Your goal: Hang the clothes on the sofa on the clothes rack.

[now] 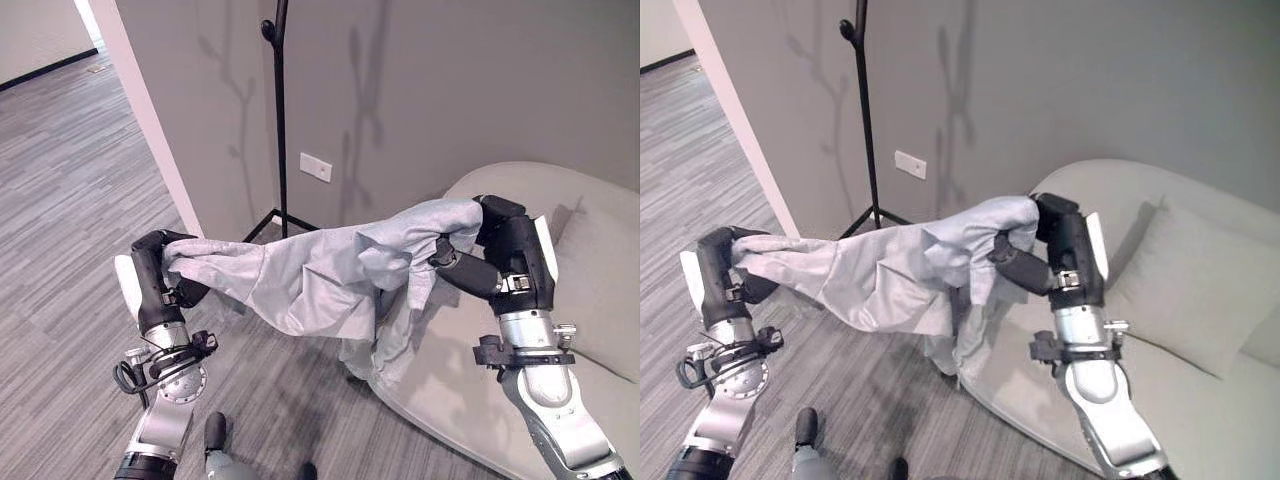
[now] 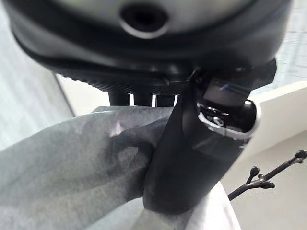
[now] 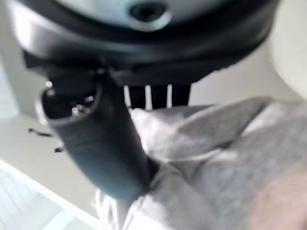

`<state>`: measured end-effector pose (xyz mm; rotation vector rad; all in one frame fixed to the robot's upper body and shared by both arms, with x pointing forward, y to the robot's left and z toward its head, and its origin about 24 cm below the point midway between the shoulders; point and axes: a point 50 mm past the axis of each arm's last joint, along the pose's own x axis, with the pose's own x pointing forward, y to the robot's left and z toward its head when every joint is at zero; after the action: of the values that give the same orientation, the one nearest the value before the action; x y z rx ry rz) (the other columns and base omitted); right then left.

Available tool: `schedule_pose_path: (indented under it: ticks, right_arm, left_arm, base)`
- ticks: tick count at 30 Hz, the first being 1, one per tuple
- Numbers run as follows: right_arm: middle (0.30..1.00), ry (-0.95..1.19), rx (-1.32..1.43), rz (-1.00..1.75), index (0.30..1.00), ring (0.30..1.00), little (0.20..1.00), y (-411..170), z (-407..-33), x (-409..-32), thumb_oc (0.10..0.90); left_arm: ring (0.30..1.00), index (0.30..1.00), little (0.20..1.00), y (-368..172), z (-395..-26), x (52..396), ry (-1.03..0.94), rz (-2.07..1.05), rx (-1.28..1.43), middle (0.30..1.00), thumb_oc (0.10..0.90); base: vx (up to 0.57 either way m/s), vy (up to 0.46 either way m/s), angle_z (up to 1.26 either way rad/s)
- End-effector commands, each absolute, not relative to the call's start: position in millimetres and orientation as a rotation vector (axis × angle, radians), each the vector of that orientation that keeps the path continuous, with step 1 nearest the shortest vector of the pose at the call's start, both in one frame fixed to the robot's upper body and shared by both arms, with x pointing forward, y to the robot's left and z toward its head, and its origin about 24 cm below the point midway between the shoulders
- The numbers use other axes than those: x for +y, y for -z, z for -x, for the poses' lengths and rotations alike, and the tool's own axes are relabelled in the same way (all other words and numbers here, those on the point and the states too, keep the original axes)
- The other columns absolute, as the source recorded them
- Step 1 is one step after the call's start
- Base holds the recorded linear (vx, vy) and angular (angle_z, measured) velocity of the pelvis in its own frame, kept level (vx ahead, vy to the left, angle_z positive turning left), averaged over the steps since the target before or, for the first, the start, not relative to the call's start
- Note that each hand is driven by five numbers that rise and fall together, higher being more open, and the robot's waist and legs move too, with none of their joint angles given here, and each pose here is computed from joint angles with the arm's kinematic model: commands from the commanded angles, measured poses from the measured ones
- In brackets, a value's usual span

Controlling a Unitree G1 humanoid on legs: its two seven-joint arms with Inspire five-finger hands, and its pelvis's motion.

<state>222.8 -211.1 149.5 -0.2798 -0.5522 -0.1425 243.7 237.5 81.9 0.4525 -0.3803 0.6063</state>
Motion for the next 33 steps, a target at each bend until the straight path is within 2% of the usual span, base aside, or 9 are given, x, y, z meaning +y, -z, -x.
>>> schedule_pose_path:
  ticks: [1, 8, 13, 14, 19, 26, 33]
  right_arm:
    - [0.3, 0.335, -0.91, 0.438, 0.3, 0.3, 0.3, -205, -211, -221, 0.4]
    - [0.3, 0.551, -0.97, 0.59, 0.3, 0.3, 0.3, -216, -220, -227, 0.4]
    - [0.3, 0.711, -1.072, 0.658, 0.3, 0.3, 0.3, -240, -236, -229, 0.4]
    - [0.3, 0.739, -1.085, 0.697, 0.3, 0.3, 0.3, -248, -240, -233, 0.4]
    - [0.3, 0.777, -1.224, 0.772, 0.3, 0.3, 0.3, -283, -250, -234, 0.4]
    - [0.3, 0.879, -1.297, 0.98, 0.3, 0.3, 0.3, -317, -251, -253, 0.4]
    - [0.3, 1.047, -1.307, 1.139, 0.3, 0.3, 0.3, -346, -243, -280, 0.4]
  left_arm:
    - [0.3, 0.3, 0.3, -143, -248, 236, -0.615, -0.573, -0.734, 0.3, 0.4]
    - [0.3, 0.3, 0.3, -191, -262, 236, -0.683, -0.738, -0.958, 0.3, 0.4]
    - [0.3, 0.3, 0.3, -243, -268, 239, -0.846, -0.86, -1.168, 0.3, 0.4]
    - [0.3, 0.3, 0.3, -258, -267, 246, -0.926, -0.894, -1.216, 0.3, 0.4]
    - [0.3, 0.3, 0.3, -305, -271, 265, -1.096, -1.06, -1.309, 0.3, 0.4]
    - [0.3, 0.3, 0.3, -322, -279, 282, -1.106, -1.226, -1.262, 0.3, 0.4]
    - [0.3, 0.3, 0.3, -313, -293, 280, -1.025, -1.179, -1.173, 0.3, 0.4]
  base:
    - [0.29, 0.365, -0.12]
    - [0.21, 0.376, 0.01]
    - [0.2, 0.366, 0.0]
    - [0.26, 0.212, -0.16]
    - [0.22, 0.041, -0.03]
    - [0.22, -0.027, 0.33]
    - [0.09, 0.009, -0.04]
